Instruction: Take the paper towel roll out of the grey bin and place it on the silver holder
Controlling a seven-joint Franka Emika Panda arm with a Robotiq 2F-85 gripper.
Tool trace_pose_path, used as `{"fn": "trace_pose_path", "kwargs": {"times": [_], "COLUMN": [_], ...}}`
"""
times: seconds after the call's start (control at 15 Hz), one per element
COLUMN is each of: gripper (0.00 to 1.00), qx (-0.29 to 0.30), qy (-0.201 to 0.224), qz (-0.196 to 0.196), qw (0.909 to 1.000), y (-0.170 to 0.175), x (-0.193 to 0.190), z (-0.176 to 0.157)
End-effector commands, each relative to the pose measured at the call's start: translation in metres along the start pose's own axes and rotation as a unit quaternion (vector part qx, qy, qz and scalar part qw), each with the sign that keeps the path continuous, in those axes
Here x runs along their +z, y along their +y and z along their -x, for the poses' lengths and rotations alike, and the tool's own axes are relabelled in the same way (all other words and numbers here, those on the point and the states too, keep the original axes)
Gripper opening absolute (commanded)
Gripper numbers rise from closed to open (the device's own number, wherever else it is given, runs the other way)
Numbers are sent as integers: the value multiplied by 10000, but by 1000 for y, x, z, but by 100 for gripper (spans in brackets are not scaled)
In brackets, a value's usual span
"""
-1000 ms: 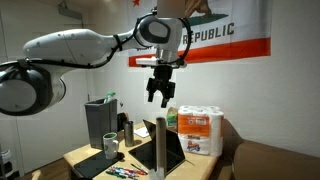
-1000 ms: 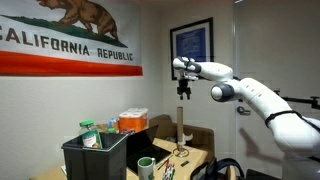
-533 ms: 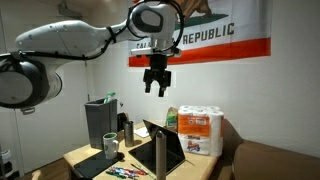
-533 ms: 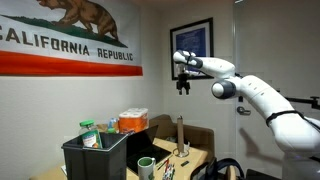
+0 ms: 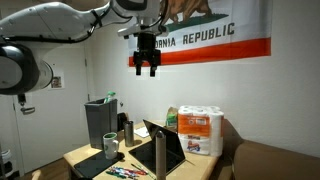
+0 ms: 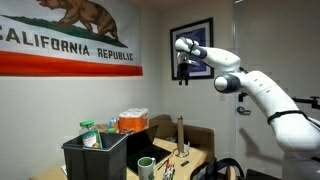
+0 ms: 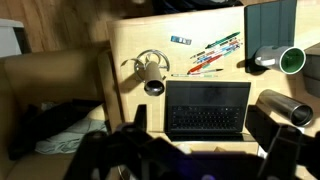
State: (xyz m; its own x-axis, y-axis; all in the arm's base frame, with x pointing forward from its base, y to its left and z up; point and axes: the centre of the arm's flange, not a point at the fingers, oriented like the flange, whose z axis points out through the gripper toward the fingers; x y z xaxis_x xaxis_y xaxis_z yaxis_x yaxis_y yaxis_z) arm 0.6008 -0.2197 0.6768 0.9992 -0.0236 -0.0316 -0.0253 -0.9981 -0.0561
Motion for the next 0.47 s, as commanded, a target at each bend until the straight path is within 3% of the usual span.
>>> {"fn": "trace_pose_path", "kwargs": {"times": [0.0,0.4], "gripper": [100,100], "qx": [-91,-140], "qy": [-1,-11], "qz": [10,67], "qw": [10000,9999], "y": [-6,-15], "x": [-7,-17], "z": [5,11]}}
